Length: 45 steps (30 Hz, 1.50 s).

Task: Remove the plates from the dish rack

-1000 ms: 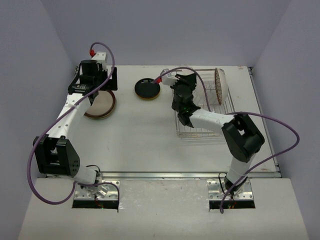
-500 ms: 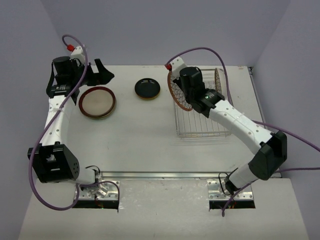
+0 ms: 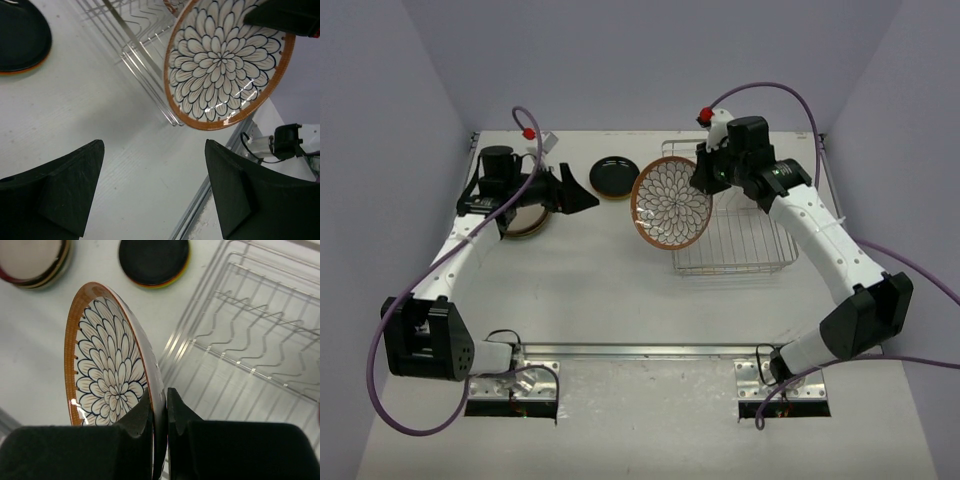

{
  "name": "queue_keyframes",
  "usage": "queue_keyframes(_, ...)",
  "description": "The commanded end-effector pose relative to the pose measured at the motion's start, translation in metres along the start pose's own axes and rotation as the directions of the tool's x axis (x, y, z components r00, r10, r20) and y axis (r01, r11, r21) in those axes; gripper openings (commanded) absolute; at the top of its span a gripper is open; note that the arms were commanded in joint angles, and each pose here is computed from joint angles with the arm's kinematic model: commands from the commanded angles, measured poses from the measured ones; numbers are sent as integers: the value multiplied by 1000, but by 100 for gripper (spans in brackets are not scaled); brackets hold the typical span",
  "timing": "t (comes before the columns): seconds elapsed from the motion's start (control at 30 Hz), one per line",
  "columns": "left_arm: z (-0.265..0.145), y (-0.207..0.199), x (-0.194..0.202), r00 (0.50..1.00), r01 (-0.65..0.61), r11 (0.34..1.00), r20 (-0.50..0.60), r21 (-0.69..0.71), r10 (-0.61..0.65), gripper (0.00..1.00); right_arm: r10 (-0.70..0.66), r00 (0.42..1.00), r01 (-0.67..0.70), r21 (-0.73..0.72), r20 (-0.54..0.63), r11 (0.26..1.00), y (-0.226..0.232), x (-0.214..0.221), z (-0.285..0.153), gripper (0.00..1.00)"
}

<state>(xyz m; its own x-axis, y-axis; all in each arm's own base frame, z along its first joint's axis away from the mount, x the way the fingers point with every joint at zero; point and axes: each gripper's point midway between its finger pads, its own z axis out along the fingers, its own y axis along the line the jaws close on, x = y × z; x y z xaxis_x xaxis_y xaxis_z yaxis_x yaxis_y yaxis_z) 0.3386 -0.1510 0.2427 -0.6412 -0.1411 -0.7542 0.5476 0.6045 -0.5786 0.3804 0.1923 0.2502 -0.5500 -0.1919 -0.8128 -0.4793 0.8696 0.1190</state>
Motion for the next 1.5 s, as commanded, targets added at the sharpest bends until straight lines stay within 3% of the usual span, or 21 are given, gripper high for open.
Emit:
queue_keyframes(0.0,13,-35,1,990,-141,986,5,88,142,79,106,987,-59,-338,122,939,70,-50,-19,0)
queue_keyframes(0.23,37,-37,16,984,-160,985,-66,61,164,78,144,986,-95,-423,85,901,84,-40,-15,0)
queue_keyframes(0.37,49,-27,16,983,-156,988,-96,10,156,70,145,985,-86,-462,94,883,91,-41,-19,0)
queue_keyframes(0.47,53,-31,22,983,-129,990,-120,64,136,56,145,984,-78,-468,108,880,92,-41,-19,0)
queue_keyframes(0.67,50,-57,31,984,-70,971,-146,228,105,6,147,981,-78,-442,123,894,86,-34,-11,0)
queue_keyframes(0.7,49,-55,30,984,-66,973,-147,223,100,1,149,982,-84,-431,119,899,84,-32,-8,2)
queue_keyframes(0.83,36,-36,20,991,-21,981,-125,192,46,0,154,982,-102,-373,111,922,73,-27,-2,23)
queue_keyframes(0.9,32,-31,16,993,1,983,-119,186,21,0,155,982,-106,-362,109,926,71,-26,-2,42)
queue_keyframes(0.97,17,-2,0,996,55,990,-83,126,-45,0,154,981,-110,-317,117,942,64,-26,0,84)
queue_keyframes(1.03,1,26,-14,996,81,996,-50,41,-79,0,158,980,-119,-272,124,955,55,-26,1,95)
queue_keyframes(1.17,-36,100,-34,982,189,966,27,-176,-187,0,164,978,-135,-210,125,968,41,-25,3,99)
queue_keyframes(1.47,-108,232,-56,913,408,809,183,-422,-364,0,126,984,-124,-26,128,992,7,-17,7,99)
